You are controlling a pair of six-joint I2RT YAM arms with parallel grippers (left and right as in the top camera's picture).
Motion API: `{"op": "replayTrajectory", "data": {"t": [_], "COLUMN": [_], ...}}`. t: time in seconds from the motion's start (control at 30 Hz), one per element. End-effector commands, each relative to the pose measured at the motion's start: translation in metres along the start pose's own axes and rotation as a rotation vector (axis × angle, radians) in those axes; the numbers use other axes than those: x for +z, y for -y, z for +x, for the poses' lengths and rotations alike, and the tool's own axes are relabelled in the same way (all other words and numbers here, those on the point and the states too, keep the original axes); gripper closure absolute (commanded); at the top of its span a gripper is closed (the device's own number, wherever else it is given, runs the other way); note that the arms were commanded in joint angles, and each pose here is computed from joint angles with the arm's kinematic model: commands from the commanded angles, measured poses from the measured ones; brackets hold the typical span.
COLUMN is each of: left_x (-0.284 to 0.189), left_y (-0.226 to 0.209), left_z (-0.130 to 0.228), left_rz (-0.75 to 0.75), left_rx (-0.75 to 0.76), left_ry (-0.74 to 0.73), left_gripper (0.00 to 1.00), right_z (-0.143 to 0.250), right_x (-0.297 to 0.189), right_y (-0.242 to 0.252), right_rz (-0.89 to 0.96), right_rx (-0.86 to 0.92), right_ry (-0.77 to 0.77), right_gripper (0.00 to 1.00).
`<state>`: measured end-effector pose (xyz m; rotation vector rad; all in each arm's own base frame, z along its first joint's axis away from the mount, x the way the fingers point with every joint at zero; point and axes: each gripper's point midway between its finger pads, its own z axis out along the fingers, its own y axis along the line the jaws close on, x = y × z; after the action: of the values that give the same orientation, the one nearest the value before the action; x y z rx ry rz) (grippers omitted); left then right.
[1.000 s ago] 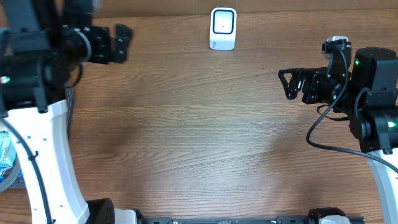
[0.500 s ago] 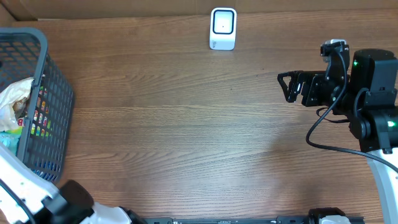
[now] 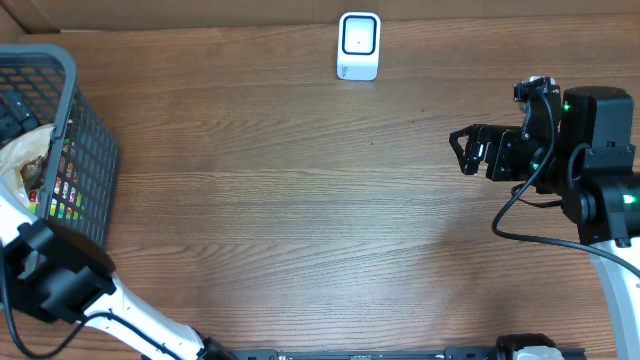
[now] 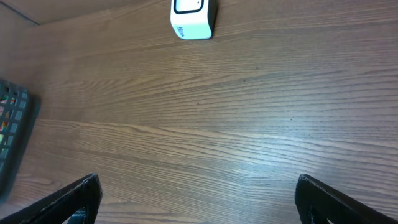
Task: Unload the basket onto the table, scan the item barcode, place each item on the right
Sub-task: 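Grasp the cream bread bag inside the basket with the left gripper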
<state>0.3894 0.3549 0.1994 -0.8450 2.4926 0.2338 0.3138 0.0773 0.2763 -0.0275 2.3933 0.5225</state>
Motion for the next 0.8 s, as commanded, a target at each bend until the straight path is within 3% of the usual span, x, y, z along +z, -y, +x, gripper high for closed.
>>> {"op": "replayTrajectory", "data": {"t": [0.0,0.5,0.57,0.63,0.7,0.73,0.77], "left_x": [0.025,0.115,0.117,0.117,0.115,0.113,0.111], "left_y": [-0.01,-0.021,-0.02,-0.02,-0.019,-0.018,-0.016], "left_z": [0.005,0.057,0.059,0.06,0.061,0.061,0.061], "left_rz": [-0.054,-0.105,-0.101,-0.099,-0.093,-0.087,-0.077], "left_rx": [-0.005,0.0,0.0,0.0,-0.001,-0.002,-0.003], "left_ry": [-0.039,-0.246,-0.251,-0.254,-0.259,-0.262,-0.263], "left_gripper": [0.0,0.03,0.23,0.61,0.89,0.96,0.96], "right_z": [-0.009,0.0,-0.001,-0.001,-0.001,-0.001,-0.001], "right_x": [-0.005,-0.005,-0.005,-0.005,-0.005,-0.005,-0.005], "right_y": [-0.004,-0.002,-0.002,-0.002,-0.002,-0.002,-0.002], "right_rz": [0.0,0.006,0.006,0.006,0.006,0.006,0.006], "right_rx": [-0.017,-0.002,-0.002,-0.002,-0.002,-0.002,-0.002], "right_ry": [0.027,-0.007,-0.006,-0.006,-0.006,-0.006,-0.006], "right_gripper": [0.0,0.0,0.0,0.0,0.0,0.0,0.0]}}
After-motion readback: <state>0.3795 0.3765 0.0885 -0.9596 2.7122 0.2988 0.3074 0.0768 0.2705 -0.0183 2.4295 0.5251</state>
